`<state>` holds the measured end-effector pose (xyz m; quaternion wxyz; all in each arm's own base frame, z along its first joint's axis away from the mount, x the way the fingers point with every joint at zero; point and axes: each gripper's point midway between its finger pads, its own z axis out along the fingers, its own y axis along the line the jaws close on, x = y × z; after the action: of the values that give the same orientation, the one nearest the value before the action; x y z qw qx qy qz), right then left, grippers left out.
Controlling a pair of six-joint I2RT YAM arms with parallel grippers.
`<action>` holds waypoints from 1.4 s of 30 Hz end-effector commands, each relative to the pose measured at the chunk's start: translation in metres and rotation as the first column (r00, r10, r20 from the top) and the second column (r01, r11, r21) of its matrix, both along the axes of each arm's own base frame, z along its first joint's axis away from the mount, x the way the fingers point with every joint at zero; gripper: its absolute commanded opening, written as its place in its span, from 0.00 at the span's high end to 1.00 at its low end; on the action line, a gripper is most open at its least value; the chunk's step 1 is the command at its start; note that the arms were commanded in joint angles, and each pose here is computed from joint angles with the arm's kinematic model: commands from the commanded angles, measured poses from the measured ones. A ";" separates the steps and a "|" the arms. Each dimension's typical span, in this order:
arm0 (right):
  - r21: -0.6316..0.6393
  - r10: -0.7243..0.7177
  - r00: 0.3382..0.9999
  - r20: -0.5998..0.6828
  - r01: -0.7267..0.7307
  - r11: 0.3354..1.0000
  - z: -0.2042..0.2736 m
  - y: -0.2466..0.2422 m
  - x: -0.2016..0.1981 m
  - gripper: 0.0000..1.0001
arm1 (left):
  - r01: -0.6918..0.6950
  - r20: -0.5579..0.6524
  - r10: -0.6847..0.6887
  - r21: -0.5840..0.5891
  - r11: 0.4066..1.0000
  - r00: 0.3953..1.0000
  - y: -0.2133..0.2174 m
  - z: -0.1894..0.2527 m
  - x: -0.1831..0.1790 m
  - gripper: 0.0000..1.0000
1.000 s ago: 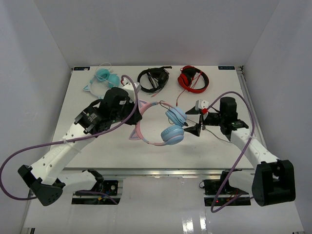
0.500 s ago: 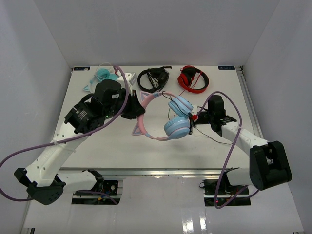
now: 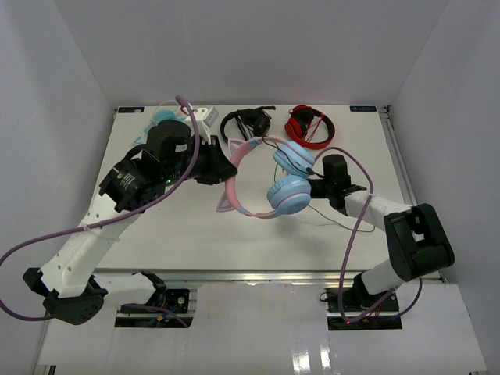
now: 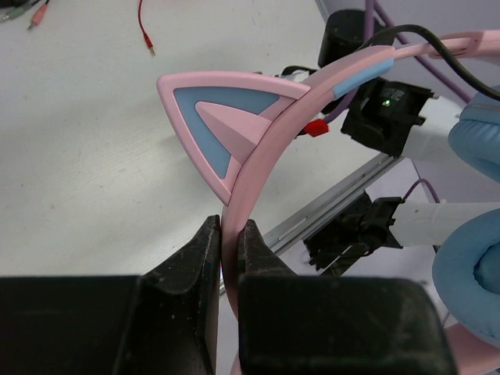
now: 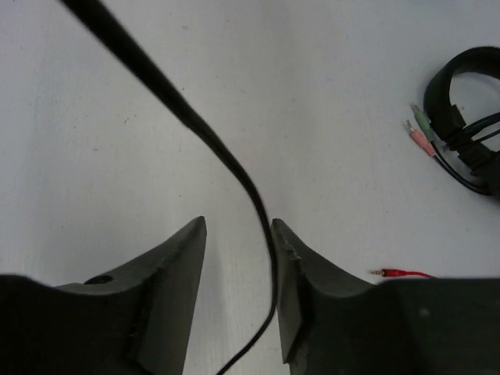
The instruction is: Wrap the headphones
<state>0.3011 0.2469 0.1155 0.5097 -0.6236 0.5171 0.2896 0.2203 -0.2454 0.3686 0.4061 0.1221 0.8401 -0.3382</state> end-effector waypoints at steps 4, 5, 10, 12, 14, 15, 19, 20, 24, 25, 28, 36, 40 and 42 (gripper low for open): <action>-0.013 -0.071 0.997 0.012 0.071 0.997 0.026 -0.006 0.005 0.92 | -0.306 0.085 0.336 -0.249 0.919 0.938 0.029 0.063 0.031 1.00; -0.006 -0.082 0.997 0.014 0.082 0.997 0.033 -0.008 0.000 0.92 | -0.359 0.078 0.394 -0.279 0.890 0.916 0.034 0.064 0.039 1.00; -0.016 -0.135 0.991 0.023 0.136 0.991 0.055 -0.019 -0.023 0.92 | -0.585 0.011 0.639 -0.387 0.712 0.769 0.054 0.055 0.079 1.00; -0.044 -0.147 0.988 0.045 0.149 0.988 0.061 -0.022 -0.032 0.92 | -0.636 -0.013 0.708 -0.449 0.627 0.707 0.053 0.055 0.100 1.00; -0.074 -0.156 0.986 0.061 0.160 0.984 0.065 -0.023 -0.040 0.92 | -0.687 -0.033 0.754 -0.441 0.578 0.656 0.049 0.040 0.121 1.00; -0.093 -0.162 0.984 0.077 0.169 0.981 0.068 -0.023 -0.043 0.92 | -0.709 -0.029 0.777 -0.433 0.557 0.629 0.048 0.036 0.131 1.00; -0.164 -0.212 0.962 0.172 0.240 0.957 0.082 -0.025 -0.046 0.92 | -0.775 0.069 0.823 -0.301 0.556 0.564 0.037 0.006 0.169 1.00; -0.172 -0.231 0.953 0.195 0.265 0.949 0.088 -0.028 -0.044 0.92 | -0.785 0.097 0.825 -0.262 0.561 0.557 0.035 -0.002 0.176 1.00; -0.132 -0.363 0.858 0.362 0.433 0.892 0.142 -0.052 -0.020 0.92 | -0.796 0.207 0.787 -0.057 0.603 0.581 0.031 -0.054 0.190 1.00; -0.125 -0.385 0.837 0.390 0.462 0.878 0.152 -0.056 -0.016 0.92 | -0.787 0.224 0.768 -0.007 0.617 0.600 0.030 -0.068 0.189 1.00; -0.098 -0.422 0.791 0.443 0.510 0.855 0.177 -0.062 -0.006 0.92 | -0.747 0.235 0.712 0.114 0.656 0.661 0.028 -0.109 0.184 1.00; -0.070 -0.437 0.760 0.482 0.530 0.845 0.189 -0.058 0.010 0.92 | -0.535 0.140 0.516 0.263 0.803 0.845 0.005 -0.169 0.156 1.00; -0.087 -0.411 0.771 0.487 0.511 0.856 0.182 -0.053 0.013 0.86 | -0.358 0.078 0.351 0.295 0.886 0.933 -0.017 -0.187 0.140 1.00; -0.091 -0.400 0.768 0.500 0.506 0.858 0.178 -0.051 0.016 0.80 | -0.264 0.055 0.260 0.311 0.913 0.964 -0.026 -0.194 0.130 1.00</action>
<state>0.3065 0.1920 0.2686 0.5656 -0.5900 0.5751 -0.0357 0.3658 -0.2458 0.1529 0.4334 -0.0095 0.8991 -0.0614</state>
